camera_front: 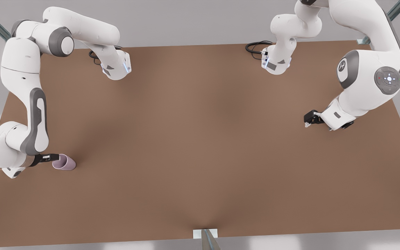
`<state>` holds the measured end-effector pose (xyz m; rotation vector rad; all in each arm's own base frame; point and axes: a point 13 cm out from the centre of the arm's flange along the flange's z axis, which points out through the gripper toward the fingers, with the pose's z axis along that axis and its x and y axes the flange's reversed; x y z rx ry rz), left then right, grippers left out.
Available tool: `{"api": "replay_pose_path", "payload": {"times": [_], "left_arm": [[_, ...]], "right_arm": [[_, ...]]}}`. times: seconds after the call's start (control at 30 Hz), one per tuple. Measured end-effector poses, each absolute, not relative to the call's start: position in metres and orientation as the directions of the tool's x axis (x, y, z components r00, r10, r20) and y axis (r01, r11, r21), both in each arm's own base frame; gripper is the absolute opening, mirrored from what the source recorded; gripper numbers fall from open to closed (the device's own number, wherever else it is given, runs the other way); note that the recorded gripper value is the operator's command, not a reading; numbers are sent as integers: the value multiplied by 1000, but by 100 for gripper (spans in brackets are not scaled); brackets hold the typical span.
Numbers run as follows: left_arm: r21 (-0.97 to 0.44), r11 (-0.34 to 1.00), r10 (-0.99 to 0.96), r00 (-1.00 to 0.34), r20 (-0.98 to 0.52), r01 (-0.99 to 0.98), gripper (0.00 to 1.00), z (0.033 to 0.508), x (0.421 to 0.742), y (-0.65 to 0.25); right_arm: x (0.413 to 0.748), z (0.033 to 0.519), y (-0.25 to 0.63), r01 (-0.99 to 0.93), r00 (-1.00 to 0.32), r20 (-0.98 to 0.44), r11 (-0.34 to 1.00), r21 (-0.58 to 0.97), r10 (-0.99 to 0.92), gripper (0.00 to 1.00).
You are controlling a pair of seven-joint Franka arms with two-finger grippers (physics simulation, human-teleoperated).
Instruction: Stack the cups, with the pink cup at the bottom and the purple cup at the top
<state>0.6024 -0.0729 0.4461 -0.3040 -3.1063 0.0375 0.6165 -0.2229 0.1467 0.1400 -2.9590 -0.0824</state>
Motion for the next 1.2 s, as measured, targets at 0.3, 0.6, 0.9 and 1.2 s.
{"api": "replay_pose_path", "payload": {"times": [0.3,0.6,0.9,1.2], "left_arm": [[-33,981,194,-980,36,193,100,457,590,-71],[-37,973,229,-971,68,227,100,471,567,-88],[-36,973,229,-968,99,226,100,457,568,-89],[-34,974,225,-968,107,222,100,456,566,-87]], "right_arm": [[619,119,-230,-163,-976,140,986,28,-165,100],[625,103,-239,-195,-975,108,981,4,-194,92],[627,99,-232,-207,-974,96,978,5,-206,46],[628,98,-228,-199,-976,89,980,18,-200,21]]}}
